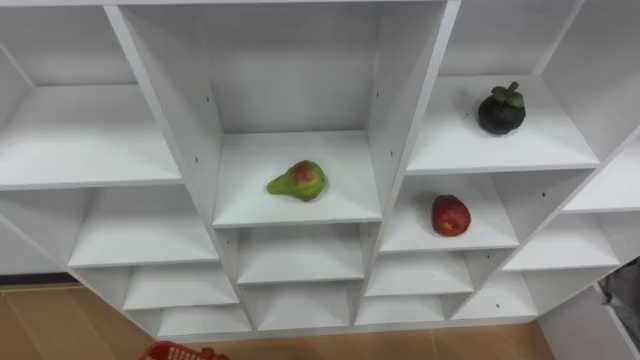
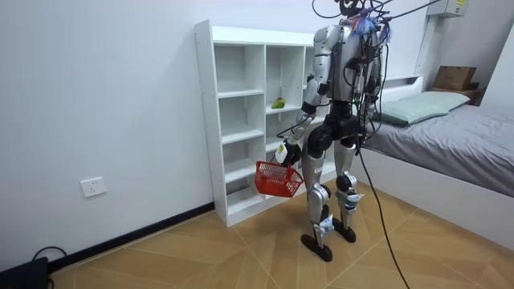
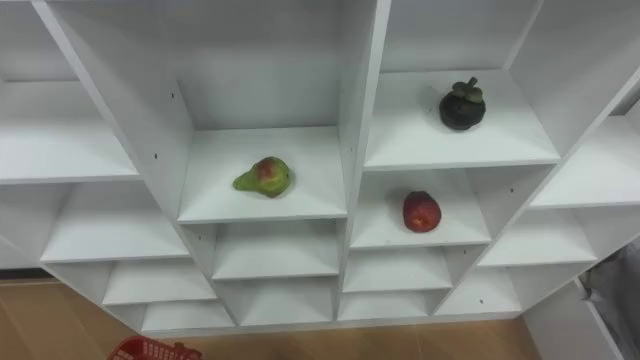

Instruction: Collect fruits from the closet

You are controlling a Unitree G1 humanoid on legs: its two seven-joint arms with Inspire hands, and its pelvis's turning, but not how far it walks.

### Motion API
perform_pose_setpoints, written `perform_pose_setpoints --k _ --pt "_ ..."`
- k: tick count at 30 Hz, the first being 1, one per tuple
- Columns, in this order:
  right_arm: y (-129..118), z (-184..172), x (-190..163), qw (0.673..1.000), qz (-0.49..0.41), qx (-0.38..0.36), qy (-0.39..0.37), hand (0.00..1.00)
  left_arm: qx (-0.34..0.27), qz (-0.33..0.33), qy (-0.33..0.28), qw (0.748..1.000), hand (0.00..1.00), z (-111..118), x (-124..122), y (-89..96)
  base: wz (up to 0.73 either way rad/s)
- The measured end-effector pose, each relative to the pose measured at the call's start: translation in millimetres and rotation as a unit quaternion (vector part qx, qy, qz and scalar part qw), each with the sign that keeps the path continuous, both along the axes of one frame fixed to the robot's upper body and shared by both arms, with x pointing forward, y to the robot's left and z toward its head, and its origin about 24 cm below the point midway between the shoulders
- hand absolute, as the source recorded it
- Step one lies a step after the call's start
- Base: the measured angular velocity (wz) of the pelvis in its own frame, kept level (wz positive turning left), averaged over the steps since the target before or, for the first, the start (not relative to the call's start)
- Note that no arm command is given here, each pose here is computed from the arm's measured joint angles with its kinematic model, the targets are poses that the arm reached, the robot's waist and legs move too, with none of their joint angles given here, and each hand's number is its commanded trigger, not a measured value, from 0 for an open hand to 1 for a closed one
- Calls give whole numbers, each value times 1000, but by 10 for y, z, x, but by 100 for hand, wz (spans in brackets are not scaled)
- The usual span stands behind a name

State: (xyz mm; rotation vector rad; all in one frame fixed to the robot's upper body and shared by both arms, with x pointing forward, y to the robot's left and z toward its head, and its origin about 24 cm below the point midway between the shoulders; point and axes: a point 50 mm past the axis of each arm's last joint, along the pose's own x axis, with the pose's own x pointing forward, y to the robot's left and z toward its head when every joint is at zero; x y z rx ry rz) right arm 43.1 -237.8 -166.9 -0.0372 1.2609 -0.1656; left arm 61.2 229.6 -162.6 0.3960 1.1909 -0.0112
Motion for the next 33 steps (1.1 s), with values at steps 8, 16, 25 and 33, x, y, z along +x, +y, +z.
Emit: perform_pose_setpoints --k 8,16,25,33 --pt "6 2 21 1000 14 -3 -1 0 1 0 -1 1000 100 1 3 3 0" --pt "3 -1 21 999 30 -23 8 0 2 1 -1 1000 100 3 3 11 0" --pt "7 3 44 999 29 -25 3 0 4 1 -1 1000 100 3 2 10 0" --pt "10 4 55 999 26 -27 1 0 19 5 -8 1000 100 9 17 19 0"
